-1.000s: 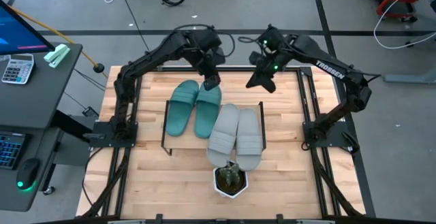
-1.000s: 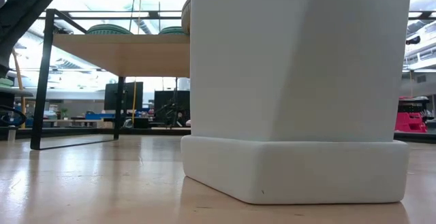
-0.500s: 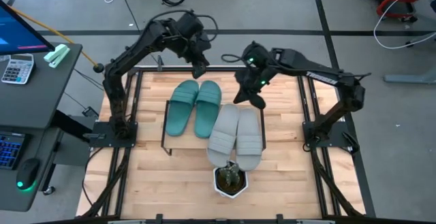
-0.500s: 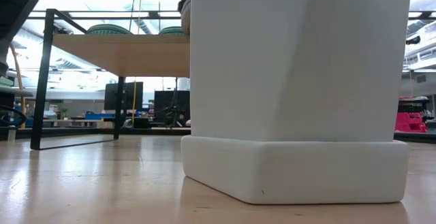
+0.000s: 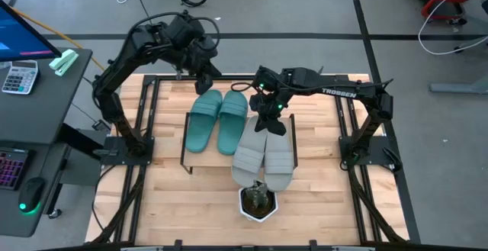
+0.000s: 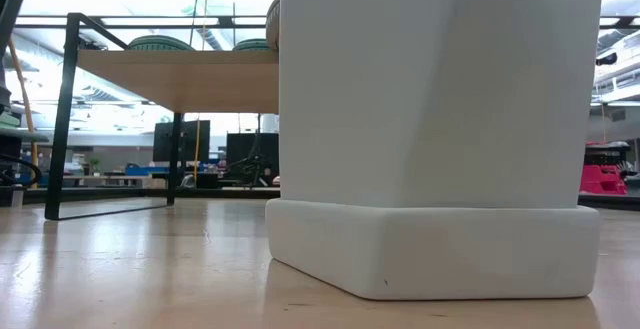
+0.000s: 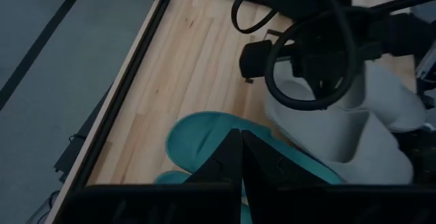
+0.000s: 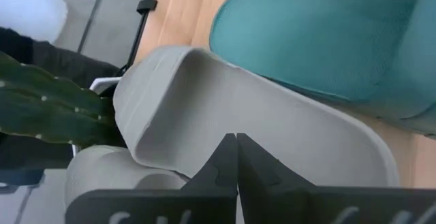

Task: Pick and place slides into the shelf
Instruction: Put the gray slipper on the shelf

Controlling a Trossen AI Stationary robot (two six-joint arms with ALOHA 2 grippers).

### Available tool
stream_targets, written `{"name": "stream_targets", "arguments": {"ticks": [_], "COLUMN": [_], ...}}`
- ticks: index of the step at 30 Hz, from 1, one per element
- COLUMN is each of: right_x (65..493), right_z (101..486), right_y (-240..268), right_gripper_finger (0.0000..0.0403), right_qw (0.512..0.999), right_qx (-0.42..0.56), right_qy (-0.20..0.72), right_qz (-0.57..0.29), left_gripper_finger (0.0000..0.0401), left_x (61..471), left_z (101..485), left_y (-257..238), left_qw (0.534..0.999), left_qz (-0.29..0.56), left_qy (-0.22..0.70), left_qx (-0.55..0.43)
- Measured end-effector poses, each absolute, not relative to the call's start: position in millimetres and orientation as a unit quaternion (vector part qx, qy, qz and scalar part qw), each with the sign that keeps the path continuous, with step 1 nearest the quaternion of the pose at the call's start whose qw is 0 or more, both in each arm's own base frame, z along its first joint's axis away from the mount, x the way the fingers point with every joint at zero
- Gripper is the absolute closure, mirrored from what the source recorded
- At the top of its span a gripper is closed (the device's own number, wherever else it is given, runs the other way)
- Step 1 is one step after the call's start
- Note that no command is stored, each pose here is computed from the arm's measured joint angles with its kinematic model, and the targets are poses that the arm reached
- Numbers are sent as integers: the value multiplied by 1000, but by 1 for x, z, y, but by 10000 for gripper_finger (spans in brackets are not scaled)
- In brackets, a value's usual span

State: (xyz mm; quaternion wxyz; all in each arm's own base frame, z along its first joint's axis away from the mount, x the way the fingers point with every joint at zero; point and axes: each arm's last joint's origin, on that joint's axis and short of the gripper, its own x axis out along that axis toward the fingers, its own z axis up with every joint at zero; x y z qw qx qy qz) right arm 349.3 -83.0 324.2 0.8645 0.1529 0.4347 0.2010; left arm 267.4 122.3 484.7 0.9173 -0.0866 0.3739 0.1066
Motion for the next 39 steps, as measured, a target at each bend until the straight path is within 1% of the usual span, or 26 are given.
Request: {"name": "stream_targets", "arguments": {"ticks": [5,11,18,25,28,32,37,39], "right_x": [353,355,355,357,357,357,357,357], "right_z": [321,317,316,311,310,310,309,309], "right_y": [-80,-83,-83,-83,-82,-81,-82,-82], "right_gripper_finger": [403,403,403,403,403,403,403,403], "right_qw": [865,862,863,859,856,857,856,856], "right_qx": [147,150,134,137,132,127,121,119], "right_qy": [446,461,472,483,490,492,495,495], "right_qz": [180,147,120,101,95,92,85,85], "left_gripper_finger": [395,378,396,384,388,396,384,385], "left_x": [257,252,253,260,262,264,265,266], "left_z": [493,495,492,492,492,492,492,492], "left_y": [110,100,85,62,52,44,37,36], "left_qw": [923,920,913,914,914,914,914,914], "left_qz": [100,87,55,13,-1,3,12,16], "left_qy": [363,374,398,402,403,404,404,404], "left_qx": [-83,-81,-66,-44,-37,-31,-34,-31]}}
